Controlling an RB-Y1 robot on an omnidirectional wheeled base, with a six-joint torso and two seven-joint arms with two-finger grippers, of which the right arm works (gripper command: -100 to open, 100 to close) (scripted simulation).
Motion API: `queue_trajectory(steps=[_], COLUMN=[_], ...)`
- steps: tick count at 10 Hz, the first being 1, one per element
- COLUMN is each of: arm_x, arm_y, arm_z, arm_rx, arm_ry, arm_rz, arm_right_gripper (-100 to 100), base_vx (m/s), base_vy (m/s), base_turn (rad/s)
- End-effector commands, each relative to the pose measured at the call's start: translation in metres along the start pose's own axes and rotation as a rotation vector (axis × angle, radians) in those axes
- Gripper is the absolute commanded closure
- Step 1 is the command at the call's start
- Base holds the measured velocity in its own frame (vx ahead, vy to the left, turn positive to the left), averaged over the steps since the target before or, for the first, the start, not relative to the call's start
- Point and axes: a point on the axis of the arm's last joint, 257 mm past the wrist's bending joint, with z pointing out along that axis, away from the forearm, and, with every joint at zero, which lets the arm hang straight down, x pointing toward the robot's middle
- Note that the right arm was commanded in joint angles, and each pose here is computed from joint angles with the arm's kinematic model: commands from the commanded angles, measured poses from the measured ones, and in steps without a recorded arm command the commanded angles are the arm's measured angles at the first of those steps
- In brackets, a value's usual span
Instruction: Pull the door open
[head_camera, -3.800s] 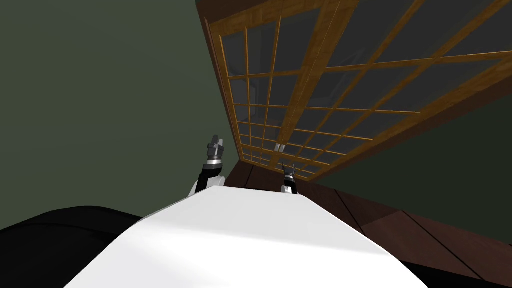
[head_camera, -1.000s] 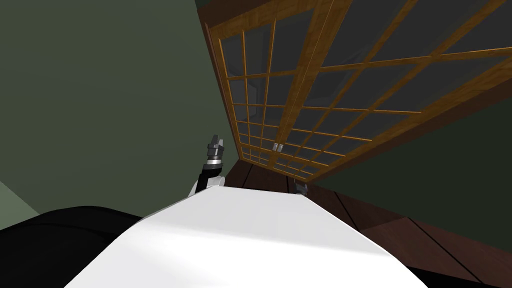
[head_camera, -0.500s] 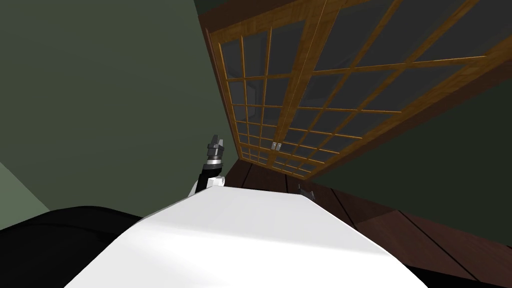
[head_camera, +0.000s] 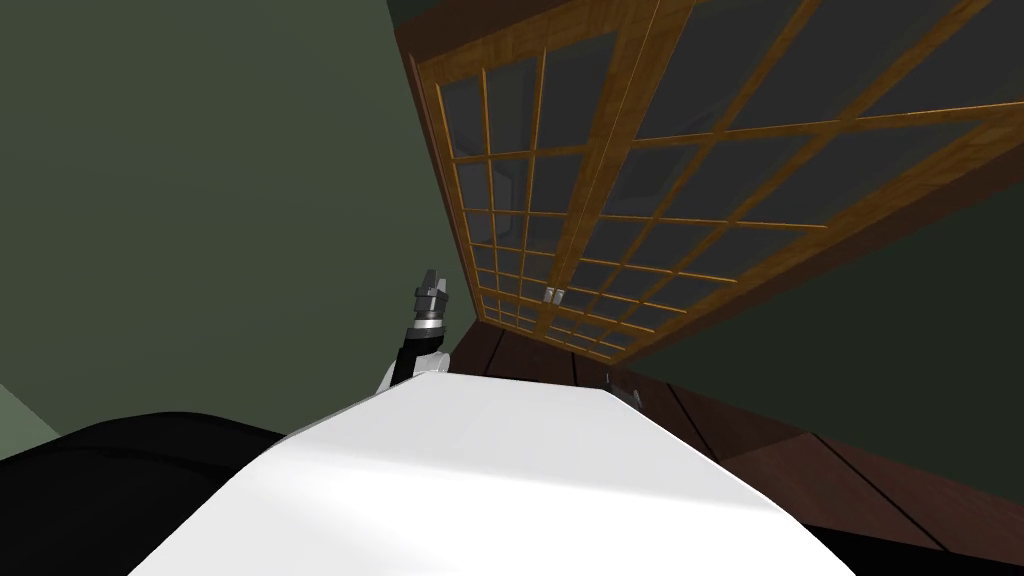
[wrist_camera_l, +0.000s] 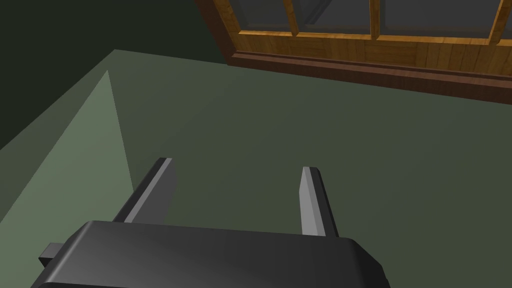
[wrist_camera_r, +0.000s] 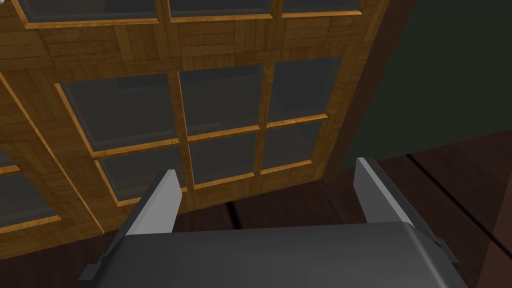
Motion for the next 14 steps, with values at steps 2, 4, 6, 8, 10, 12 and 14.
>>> queue_trajectory(steps=[2,4,6,8,10,12,14], arm_x=[0.011,0.023,0.037,0.054,0.067,0.077,0.097], arm_y=[-0.007,-0.020,-0.037,-0.057,-0.074,-0.086,-0.109], arm_z=[0.0081,0.0174,0.0268,0.0366,0.0436,0.0485,0.0562], arm_rx=[0.010,0.029,0.051,0.078,0.099,0.116,0.146], arm_ry=[0.024,0.052,0.082,0.116,0.143,0.163,0.200], arm_rz=[0.014,0.031,0.050,0.070,0.087,0.099,0.121], arm_right_gripper=[-100,-100,-100,-100,-100,-100,-100], base_vx=[0.167,0.214,0.215,0.199,0.152,0.184,0.189], base_vy=[-0.010,-0.017,0.006,-0.042,-0.004,-0.023,-0.004], base_turn=[0.073,0.099,0.107,0.119,0.080,0.098,0.122])
